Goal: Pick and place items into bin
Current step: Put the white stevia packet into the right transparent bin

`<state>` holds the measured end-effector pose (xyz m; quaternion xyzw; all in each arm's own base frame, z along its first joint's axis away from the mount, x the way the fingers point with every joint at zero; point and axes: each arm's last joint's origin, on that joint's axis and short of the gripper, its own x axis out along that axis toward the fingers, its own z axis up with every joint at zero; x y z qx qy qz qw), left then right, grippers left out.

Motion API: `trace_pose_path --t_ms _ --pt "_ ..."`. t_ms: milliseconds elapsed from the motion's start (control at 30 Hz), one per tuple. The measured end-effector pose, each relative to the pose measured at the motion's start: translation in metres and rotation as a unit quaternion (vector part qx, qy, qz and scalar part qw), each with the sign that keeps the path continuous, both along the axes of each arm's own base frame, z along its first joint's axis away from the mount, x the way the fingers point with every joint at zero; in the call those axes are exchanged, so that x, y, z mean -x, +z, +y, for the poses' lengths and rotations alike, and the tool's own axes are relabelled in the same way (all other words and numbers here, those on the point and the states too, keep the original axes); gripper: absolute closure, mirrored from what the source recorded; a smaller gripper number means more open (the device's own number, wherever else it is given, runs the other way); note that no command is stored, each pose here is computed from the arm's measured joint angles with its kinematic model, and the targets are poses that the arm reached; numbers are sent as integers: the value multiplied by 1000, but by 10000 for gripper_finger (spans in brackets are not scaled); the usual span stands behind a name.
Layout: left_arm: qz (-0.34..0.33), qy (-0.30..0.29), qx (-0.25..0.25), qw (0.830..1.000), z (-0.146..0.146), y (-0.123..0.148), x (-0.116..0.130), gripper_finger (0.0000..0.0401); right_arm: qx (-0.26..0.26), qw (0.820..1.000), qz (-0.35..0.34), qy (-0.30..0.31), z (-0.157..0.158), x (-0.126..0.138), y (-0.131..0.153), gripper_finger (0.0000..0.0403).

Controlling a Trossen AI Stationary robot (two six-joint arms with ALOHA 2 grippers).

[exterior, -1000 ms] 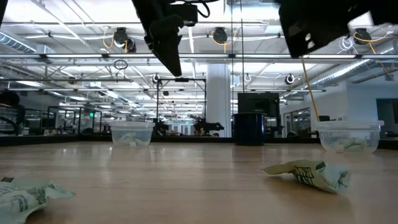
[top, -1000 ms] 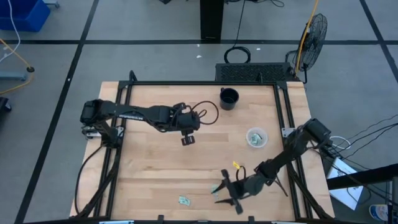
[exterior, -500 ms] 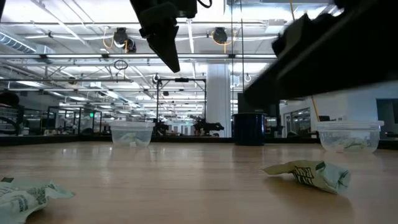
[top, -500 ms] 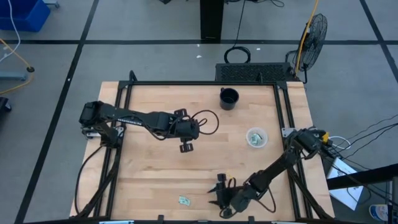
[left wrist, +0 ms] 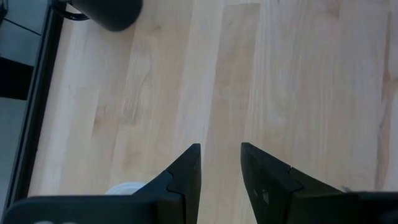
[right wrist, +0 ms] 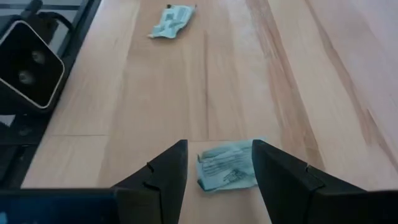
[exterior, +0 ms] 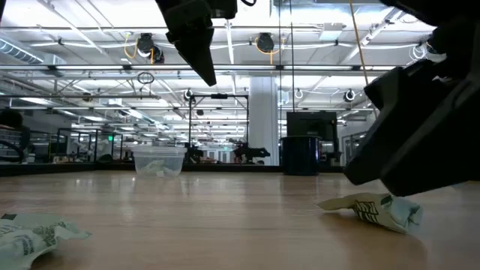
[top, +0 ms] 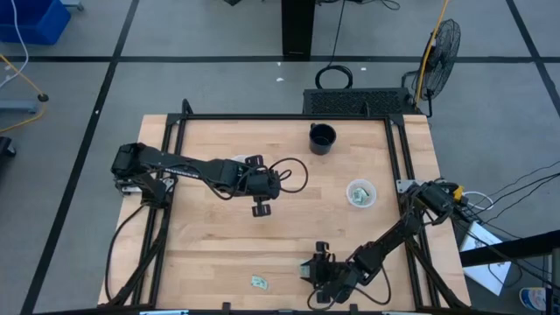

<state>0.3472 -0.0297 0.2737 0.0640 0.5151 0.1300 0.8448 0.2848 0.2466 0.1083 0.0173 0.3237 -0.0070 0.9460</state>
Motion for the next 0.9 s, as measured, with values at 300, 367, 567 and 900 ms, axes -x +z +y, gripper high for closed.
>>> trace_pose_path --t_ms 300,367,567,900 --pt "0 0 -1 1000 0 0 0 281 14 999 40 -25 -10 3 -8 260" --pt "0 0 -1 1000 0 0 0 281 16 999 41 -26 -12 4 -9 273" --pt "0 -2 -2 1000 0 0 0 281 19 999 43 -27 -14 5 -11 335" --pt "0 -3 -2 1000 0 0 0 281 65 996 36 -54 -29 21 37 391"
